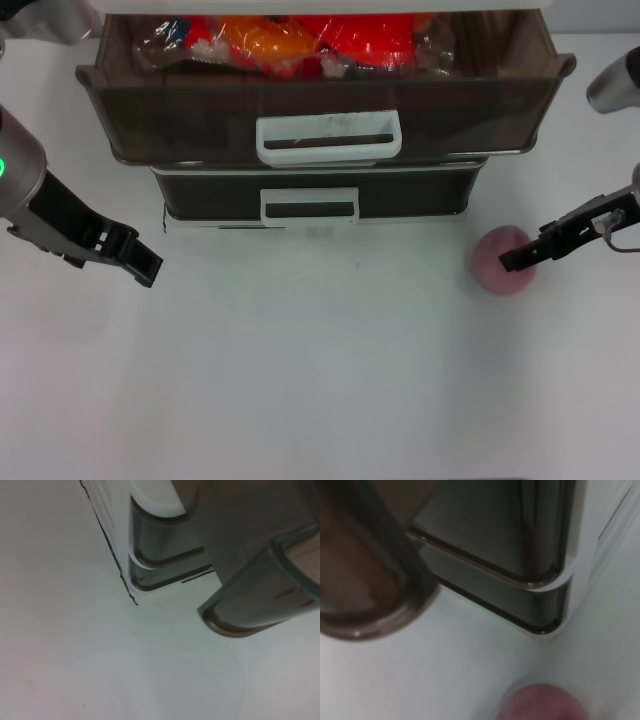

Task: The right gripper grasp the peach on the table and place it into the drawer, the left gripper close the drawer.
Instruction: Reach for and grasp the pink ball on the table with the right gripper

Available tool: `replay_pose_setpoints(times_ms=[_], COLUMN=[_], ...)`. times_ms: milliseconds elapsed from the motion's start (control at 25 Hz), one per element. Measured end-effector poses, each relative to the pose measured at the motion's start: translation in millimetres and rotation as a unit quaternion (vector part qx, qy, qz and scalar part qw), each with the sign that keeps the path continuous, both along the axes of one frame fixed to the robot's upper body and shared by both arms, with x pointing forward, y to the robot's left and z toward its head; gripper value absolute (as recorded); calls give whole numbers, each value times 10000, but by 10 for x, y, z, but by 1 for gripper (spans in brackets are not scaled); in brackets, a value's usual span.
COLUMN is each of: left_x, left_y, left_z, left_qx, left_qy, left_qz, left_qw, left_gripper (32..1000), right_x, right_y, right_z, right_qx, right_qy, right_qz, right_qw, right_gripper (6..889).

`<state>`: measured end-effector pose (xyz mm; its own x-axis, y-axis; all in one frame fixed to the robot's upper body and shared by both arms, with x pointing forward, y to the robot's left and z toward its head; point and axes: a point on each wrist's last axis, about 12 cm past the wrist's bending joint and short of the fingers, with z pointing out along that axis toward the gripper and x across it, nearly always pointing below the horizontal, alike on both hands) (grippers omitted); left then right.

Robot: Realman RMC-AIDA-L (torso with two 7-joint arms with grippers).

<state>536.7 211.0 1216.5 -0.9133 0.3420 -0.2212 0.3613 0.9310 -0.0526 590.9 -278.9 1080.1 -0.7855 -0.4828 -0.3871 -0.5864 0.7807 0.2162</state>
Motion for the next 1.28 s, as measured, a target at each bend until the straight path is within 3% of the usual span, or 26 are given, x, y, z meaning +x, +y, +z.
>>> replay_pose_setpoints(times_ms=[320,1280], left_x=[1,2], left_y=[-3,-9], left_z=[-4,-5], left_qx=[-3,-12], left_qy=[2,9], left_qz=[-12,-25], left_qw=[10000,10000], left_gripper=[800,800], right_x=[25,30], right_y=[104,145], right_z=[-86,-127], right_qx=[-30,-151], right_qy=[43,22], right_qz=[94,185], right_qw=[9999,9997], right_gripper=[735,688])
